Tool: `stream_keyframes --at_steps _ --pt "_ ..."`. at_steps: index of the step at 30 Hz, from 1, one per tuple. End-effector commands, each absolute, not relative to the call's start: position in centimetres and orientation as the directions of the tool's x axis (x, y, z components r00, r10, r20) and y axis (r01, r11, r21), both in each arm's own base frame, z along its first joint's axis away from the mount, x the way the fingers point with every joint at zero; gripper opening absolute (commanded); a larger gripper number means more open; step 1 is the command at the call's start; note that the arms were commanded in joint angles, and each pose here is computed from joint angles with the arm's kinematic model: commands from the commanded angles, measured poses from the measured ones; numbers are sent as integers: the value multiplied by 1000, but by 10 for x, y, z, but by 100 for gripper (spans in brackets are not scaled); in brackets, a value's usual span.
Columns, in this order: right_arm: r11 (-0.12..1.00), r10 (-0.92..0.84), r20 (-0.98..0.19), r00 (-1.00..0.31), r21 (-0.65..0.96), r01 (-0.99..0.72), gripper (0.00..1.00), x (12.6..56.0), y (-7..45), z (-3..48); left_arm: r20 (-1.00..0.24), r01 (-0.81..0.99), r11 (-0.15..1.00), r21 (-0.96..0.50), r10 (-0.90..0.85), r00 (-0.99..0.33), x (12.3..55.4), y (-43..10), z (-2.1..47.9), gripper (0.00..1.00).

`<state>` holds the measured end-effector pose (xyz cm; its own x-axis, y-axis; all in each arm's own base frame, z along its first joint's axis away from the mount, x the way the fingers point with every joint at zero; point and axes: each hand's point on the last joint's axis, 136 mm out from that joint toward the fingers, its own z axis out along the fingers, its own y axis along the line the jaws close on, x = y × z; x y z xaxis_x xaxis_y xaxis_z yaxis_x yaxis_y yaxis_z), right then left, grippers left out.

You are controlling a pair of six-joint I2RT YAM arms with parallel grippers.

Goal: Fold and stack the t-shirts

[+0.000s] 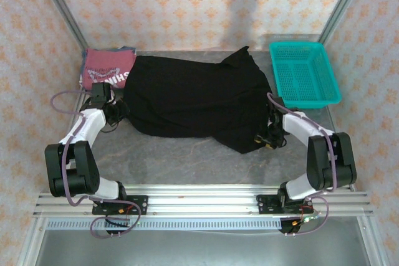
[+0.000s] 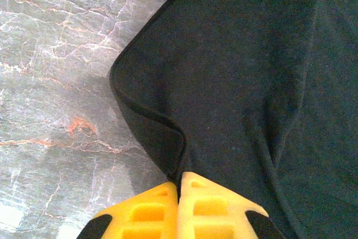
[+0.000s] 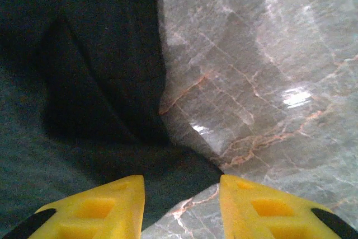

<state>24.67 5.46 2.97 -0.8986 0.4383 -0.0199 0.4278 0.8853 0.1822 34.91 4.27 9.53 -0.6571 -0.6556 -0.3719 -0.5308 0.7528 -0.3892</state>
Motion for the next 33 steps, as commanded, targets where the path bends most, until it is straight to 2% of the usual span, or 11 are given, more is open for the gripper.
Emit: stream_keyframes --at_steps 1,9,11,13,17,18,33 --pt "892 437 -33 -899 144 428 40 236 45 35 -376 -532 753 -387 -656 -655 343 40 99 0" --pt "885 446 -4 -895 150 441 39 244 50 12 -373 -535 751 -387 -658 -654 342 40 96 0" --pt "885 446 9 -895 145 442 36 246 50 7 -371 -536 751 -386 -658 -655 341 40 95 0" --pt "886 447 19 -894 130 446 29 245 49 3 -370 -538 750 -385 -659 -654 339 40 95 0" --pt "880 462 10 -887 123 460 1 246 47 11 -368 -537 747 -392 -662 -653 335 38 97 0" --pt "877 468 -6 -884 129 463 0 247 46 19 -369 -536 746 -395 -663 -652 334 38 99 0" --pt "834 549 -215 -808 209 511 0 210 28 149 -390 -529 736 -423 -675 -627 277 25 141 0"
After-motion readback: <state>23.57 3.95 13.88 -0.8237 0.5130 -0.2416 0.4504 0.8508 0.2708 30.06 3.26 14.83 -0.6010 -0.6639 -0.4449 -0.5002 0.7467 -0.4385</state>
